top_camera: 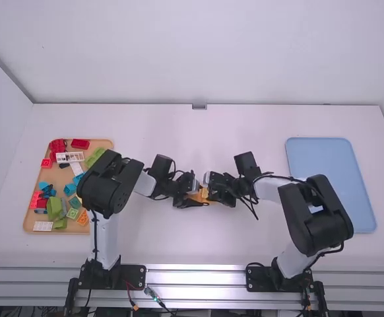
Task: Assemble lego blocks to make yellow taxi
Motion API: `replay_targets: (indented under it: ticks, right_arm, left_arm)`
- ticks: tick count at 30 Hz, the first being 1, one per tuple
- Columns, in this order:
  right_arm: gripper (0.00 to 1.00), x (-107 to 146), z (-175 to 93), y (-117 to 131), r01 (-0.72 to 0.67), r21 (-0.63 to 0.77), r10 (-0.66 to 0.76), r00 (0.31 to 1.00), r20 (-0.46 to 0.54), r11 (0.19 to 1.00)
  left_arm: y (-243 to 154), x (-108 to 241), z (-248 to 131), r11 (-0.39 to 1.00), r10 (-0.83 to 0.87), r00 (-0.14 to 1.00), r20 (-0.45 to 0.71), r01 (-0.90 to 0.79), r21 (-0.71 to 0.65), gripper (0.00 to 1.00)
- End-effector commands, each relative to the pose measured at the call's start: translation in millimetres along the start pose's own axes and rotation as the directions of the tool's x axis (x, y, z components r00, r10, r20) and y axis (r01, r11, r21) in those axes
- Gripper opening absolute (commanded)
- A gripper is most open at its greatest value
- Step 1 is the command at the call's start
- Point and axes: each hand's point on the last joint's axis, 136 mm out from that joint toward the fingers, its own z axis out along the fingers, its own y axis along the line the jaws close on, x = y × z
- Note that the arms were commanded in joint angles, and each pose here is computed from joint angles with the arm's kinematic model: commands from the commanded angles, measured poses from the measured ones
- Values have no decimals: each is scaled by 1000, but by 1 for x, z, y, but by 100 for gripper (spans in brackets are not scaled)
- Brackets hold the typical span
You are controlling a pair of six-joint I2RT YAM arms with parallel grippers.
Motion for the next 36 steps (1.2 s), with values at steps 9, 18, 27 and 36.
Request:
replay_targets:
  ticks: [9, 18, 27, 36]
  right_arm:
    - [29, -7, -3, 1, 22, -3, -22, 1000, 10, 1000]
    - [31, -11, 1, 5, 41, -12, -41, 999, 14, 999]
    - [29, -7, 8, -2, 7, 41, -5, 999, -54, 999]
    - [30, 0, 5, -4, -13, 53, 17, 997, -79, 999]
  left_arm:
    - [-27, 48, 3, 995, -90, 982, -167, 96, 29, 52]
    - [-25, 47, 3, 996, -82, 983, -163, 87, 24, 54]
    - [-24, 48, 3, 996, -81, 983, -164, 86, 23, 53]
    - [-24, 48, 3, 996, -82, 983, -165, 87, 23, 52]
